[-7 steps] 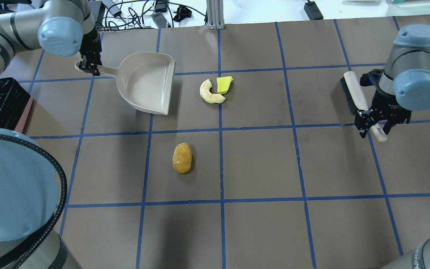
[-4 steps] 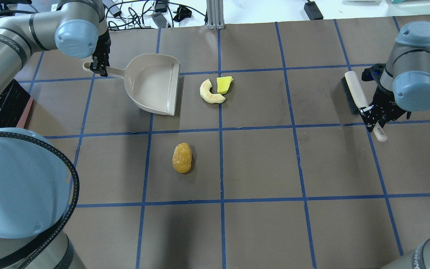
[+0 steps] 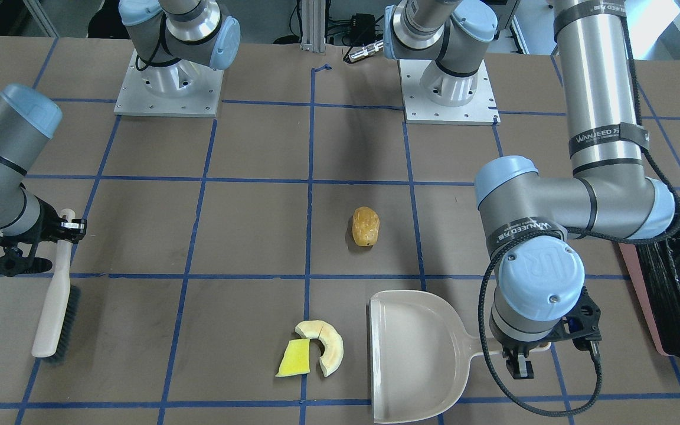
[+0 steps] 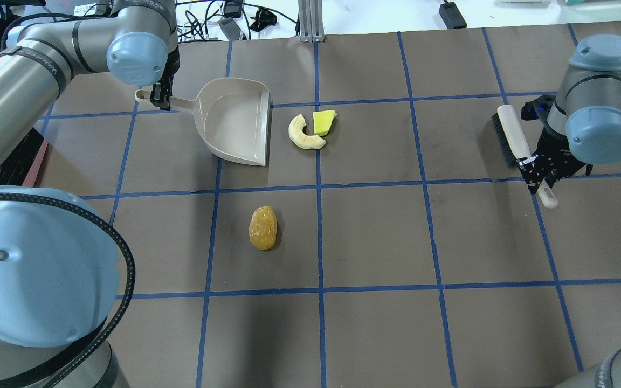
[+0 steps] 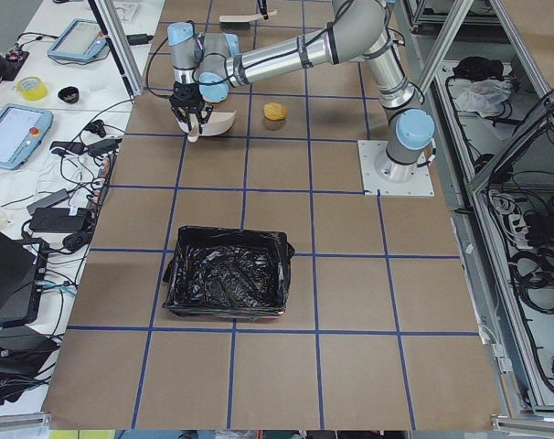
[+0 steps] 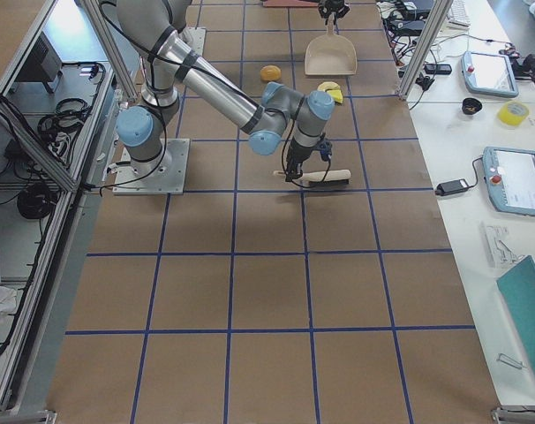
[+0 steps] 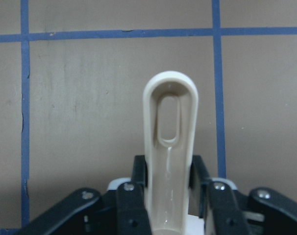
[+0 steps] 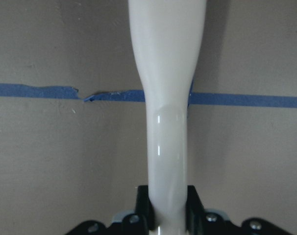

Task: Sweep and dump trash into bin
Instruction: 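Lift the brush toward the dustpan while the left gripper slides it forward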

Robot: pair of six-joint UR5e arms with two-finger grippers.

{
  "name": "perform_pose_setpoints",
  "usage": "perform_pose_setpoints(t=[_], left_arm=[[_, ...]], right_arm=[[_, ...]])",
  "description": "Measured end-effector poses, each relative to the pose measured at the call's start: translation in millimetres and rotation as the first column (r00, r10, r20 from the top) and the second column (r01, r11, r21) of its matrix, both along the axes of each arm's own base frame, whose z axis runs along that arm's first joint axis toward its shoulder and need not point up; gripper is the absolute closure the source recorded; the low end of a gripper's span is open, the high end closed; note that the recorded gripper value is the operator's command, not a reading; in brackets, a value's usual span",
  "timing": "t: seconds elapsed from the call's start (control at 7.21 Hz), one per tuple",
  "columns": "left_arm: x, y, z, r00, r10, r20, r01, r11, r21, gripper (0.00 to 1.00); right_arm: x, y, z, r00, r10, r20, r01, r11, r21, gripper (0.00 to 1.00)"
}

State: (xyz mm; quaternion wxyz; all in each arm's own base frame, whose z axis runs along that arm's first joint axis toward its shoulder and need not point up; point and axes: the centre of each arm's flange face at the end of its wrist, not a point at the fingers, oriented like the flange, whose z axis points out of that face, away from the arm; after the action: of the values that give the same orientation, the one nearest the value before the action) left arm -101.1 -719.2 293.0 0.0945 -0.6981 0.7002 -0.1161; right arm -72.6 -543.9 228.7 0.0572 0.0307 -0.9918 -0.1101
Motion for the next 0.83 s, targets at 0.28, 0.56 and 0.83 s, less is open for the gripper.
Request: perform_pose_setpoints(t=[0.28, 0.56, 0.83], left_arm=[[-16, -8, 6, 1.0, 0.02, -0.003, -0.02, 0.999, -0.033, 1.0], [-27, -11, 2, 0.999, 0.044, -0.006, -0.045, 0.998, -0.049, 1.0], [-31, -12, -6, 0.999, 0.054, -0.005, -0.054, 0.997, -0.052, 1.0]], right_arm=[[28, -11, 12, 1.0, -0.005, -0.02, 0.004, 0.999, -0.036, 1.0], [85, -24, 24, 0.999, -0.014, -0.04, 0.011, 0.998, -0.069, 1.0], [132, -25, 28, 0.998, -0.054, 0.023, 0.055, 0.998, -0.041, 1.0]])
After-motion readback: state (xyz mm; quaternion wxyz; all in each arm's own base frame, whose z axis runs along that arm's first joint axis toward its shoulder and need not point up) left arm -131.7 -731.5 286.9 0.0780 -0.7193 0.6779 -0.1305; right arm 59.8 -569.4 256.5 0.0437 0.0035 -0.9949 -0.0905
